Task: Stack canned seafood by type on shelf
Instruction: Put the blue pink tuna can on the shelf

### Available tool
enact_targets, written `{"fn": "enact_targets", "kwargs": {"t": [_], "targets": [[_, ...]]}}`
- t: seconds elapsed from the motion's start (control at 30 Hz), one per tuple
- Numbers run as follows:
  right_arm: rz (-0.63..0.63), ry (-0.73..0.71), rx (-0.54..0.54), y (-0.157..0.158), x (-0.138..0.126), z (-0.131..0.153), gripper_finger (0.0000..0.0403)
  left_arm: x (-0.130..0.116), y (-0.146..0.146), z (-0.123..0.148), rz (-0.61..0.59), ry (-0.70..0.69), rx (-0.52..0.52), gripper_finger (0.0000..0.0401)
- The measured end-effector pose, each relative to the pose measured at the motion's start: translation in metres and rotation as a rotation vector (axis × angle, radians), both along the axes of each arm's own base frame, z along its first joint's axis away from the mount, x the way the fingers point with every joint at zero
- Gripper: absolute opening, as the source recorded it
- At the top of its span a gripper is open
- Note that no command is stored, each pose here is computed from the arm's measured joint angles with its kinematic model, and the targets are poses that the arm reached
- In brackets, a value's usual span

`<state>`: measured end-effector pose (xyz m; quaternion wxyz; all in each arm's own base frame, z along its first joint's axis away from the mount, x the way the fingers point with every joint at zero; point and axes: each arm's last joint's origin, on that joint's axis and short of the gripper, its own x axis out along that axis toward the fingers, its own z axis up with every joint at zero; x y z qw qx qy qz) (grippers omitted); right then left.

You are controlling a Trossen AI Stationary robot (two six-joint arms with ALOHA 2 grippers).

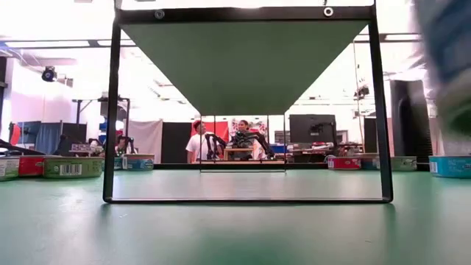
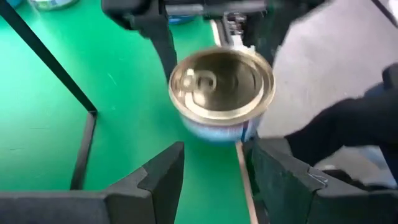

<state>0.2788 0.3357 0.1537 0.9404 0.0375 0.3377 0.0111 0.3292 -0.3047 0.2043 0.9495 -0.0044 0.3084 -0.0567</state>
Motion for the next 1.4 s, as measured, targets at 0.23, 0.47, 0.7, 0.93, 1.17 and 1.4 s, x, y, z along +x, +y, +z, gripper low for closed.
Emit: {"fn": "enact_targets", "kwargs": {"t": [0.23, 0.47, 0.7, 0.93, 1.17, 1.4], "targets": [[0.046, 0.036, -0.069, -0.002, 0.003, 0.061, 0.0363, -0.032, 0.018, 0.052, -0.034, 0.022, 0.117, 0.0176], [0.014, 0.005, -0.136, -0.05, 0.026, 0.126, 0.0363, -0.065, 0.073, 0.11, 0.223, -0.068, 0.366, 0.0176], [0.007, -0.095, -0.216, -0.128, 0.058, 0.192, 0.0363, -0.084, 0.114, 0.141, 0.252, -0.032, 0.438, 0.0176], [-0.086, -0.041, -0.309, -0.226, 0.093, 0.198, 0.0363, -0.107, 0.152, 0.134, 0.288, 0.034, 0.5, 0.0176], [-0.129, 0.032, -0.322, -0.309, 0.114, 0.184, 0.0363, -0.141, 0.206, 0.127, 0.354, -0.059, 0.397, 0.0176], [-0.126, 0.014, -0.204, -0.383, 0.125, 0.174, 0.0363, -0.134, 0.269, 0.119, 0.241, -0.199, 0.317, 0.0176]]}}
